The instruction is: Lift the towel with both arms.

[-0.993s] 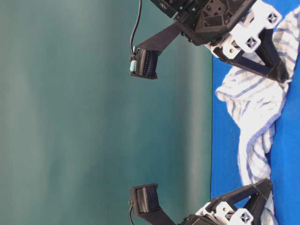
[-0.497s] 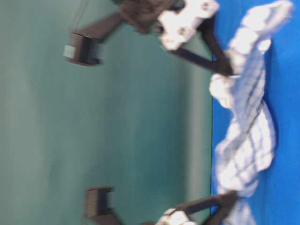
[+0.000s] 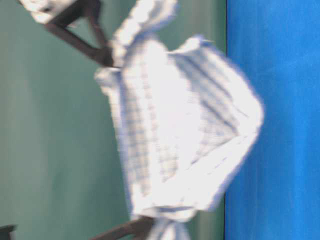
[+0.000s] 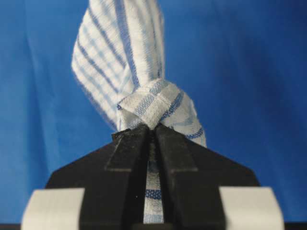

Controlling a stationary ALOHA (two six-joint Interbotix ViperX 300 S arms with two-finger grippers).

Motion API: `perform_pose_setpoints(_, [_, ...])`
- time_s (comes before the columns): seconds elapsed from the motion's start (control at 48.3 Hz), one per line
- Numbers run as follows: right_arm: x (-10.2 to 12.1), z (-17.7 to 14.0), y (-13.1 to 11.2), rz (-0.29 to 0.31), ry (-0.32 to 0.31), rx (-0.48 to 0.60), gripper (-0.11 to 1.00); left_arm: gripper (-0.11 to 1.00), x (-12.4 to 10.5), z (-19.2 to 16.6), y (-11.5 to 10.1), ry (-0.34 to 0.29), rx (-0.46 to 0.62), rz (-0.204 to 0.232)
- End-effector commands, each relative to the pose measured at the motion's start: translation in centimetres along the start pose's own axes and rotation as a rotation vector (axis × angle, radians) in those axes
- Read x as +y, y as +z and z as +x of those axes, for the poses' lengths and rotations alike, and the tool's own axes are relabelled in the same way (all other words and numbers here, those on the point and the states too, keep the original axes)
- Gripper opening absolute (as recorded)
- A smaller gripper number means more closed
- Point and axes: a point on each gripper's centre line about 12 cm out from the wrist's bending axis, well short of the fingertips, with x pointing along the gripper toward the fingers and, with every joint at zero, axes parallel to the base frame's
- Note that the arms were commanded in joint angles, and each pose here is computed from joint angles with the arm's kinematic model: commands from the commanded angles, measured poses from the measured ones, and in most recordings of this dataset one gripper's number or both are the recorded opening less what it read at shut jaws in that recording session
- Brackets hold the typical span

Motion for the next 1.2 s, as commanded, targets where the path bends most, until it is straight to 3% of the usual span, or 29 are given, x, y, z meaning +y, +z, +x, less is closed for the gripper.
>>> perform_pose_setpoints(0.0, [0.0, -2.0, 2.6, -0.013, -0.004, -0.072, 0.08, 0.03, -0.6, -2.2, 2.5, -0.018, -0.072, -0.001])
perform_pose_setpoints(0.248, [0.0, -5.3, 6.7, -0.046, -0.028, -0.137, 0.08, 0.03, -1.3, -5.8, 6.0, -0.039, -0.169, 0.000])
perform_pose_setpoints(0.559, [0.0, -7.7, 10.0, -0.068, -0.055, -0.171, 0.08, 0.03, -1.6, -9.3, 9.5, -0.046, -0.241, 0.006])
perform_pose_setpoints(1.179, [0.1, -7.9, 10.5, -0.082, -0.052, -0.189, 0.08, 0.04, -1.6, -10.3, 10.2, -0.050, -0.287, 0.009])
